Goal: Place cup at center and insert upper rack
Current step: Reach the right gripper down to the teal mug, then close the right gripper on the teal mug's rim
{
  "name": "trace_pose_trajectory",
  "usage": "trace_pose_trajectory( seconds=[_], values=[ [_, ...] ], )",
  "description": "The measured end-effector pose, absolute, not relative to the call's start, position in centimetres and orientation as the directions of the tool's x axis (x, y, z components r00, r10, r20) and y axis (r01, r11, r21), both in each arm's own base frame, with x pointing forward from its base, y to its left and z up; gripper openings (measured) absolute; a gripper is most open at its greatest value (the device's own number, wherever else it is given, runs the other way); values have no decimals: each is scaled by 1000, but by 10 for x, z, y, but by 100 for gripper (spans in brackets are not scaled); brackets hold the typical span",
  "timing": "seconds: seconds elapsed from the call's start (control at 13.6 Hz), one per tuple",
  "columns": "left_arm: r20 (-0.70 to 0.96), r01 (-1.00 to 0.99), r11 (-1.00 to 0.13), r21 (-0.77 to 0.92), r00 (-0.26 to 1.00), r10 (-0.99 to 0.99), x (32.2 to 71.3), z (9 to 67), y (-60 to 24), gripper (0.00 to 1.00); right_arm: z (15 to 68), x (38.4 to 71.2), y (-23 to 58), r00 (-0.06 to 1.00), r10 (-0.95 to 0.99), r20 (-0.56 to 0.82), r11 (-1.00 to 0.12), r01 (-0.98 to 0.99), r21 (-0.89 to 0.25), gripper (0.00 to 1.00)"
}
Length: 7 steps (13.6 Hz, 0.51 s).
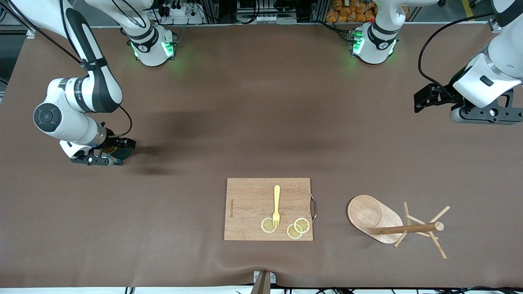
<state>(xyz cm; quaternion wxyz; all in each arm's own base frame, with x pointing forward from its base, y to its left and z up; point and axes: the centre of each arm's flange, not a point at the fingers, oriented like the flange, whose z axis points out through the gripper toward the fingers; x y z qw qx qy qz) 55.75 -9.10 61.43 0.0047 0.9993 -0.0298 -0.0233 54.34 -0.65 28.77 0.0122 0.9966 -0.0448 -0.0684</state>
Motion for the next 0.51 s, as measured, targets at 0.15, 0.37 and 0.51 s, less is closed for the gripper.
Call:
trace_pose_trajectory(
  seconds=[0.15, 0.37, 0.51],
  values=[
    [-46, -59, -998, 11, 997, -60, 557, 614, -91, 100, 281, 539, -17, 989, -78, -129, -997, -74, 37, 91],
    [-46, -60, -998, 11, 997, -60, 557, 614, -91, 100, 269, 530, -34, 991, -77, -110, -997, -72, 42, 80],
    [-49, -60, -998, 11, 997, -60, 557, 613, -91, 100, 265, 528, -35, 991, -75, -109, -997, -71, 42, 71]
  ],
)
